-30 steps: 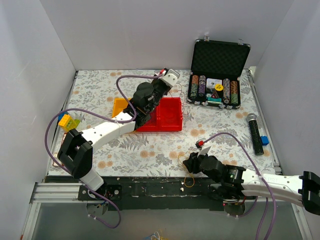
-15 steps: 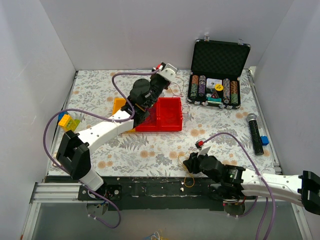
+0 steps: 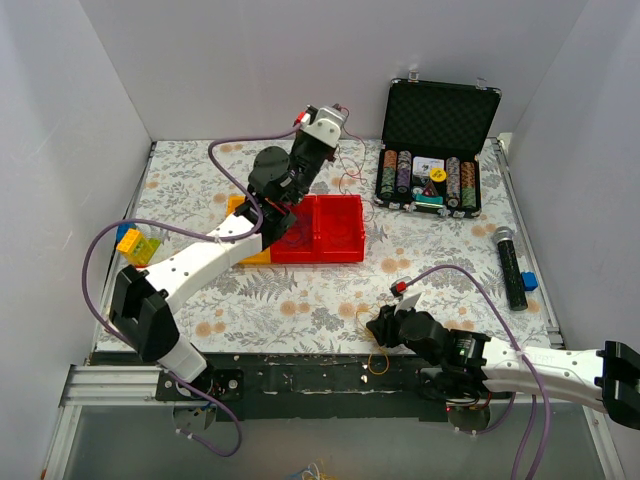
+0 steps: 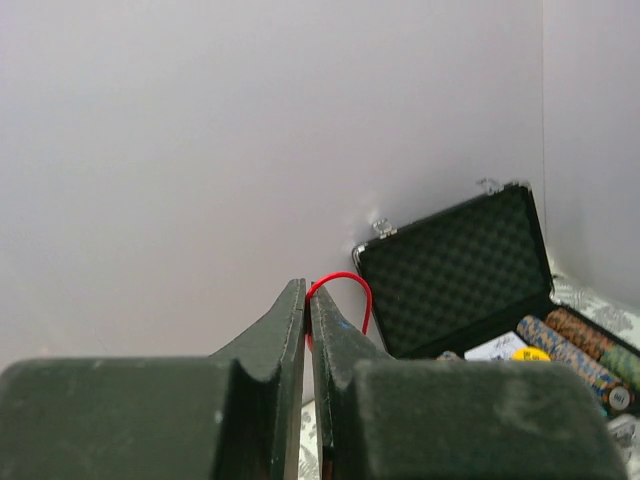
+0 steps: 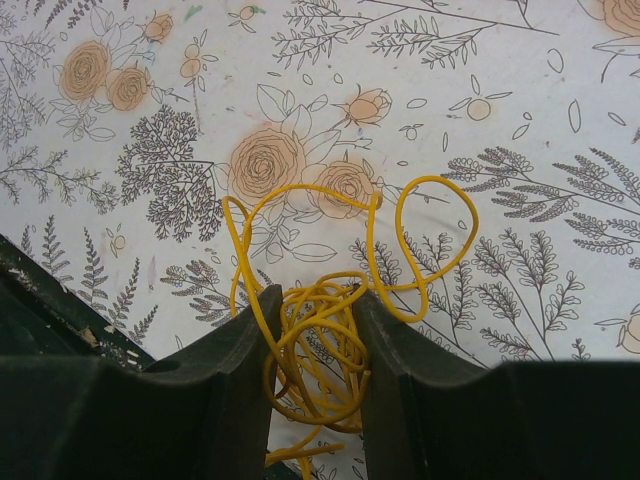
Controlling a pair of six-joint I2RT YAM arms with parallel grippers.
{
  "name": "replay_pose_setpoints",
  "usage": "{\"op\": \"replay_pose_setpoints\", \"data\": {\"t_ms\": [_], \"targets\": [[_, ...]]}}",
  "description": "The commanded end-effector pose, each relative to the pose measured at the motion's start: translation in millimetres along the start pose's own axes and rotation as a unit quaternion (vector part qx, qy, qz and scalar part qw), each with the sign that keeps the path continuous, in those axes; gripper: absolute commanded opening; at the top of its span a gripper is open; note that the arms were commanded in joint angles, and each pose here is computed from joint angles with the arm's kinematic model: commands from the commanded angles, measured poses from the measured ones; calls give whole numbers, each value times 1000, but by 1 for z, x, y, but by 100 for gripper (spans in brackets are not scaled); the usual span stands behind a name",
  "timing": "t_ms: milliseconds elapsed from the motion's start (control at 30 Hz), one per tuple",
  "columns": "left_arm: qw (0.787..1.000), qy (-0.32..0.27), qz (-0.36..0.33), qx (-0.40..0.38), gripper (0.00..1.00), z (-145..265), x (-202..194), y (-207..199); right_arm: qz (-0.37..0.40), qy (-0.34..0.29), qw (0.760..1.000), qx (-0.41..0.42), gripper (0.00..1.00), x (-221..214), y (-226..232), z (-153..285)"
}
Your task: Untangle the cables
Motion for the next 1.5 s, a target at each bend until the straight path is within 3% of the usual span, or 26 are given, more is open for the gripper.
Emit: {"op": "replay_pose_setpoints", "data": {"t_ms": [0,667,1000,1467], "targets": [[999,-32,22,15,0,5,31,19,-16,-22,1000,10,41,13,12,0],[996,68,-47,-46,0,47,-65,-26,-20,-20,1000,6,39,9,6,1],[981,140,-109,-83,0,68,-123,-48,-28,-21,999,4,38,6,2,2],[958,219,-147,-111,0,64,-180,-75,-36,-21,999,-3,37,2,-2,3]]}}
Point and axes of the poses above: each gripper's point midway between its finger pads, its own z axis back along the fingers, its own y axis along the line the jaws close on, x = y × z, the point moved 6 cm from there along z, back along the fingers, and after that the axes turned 9 degrees about -z, right-handed, at the moved point
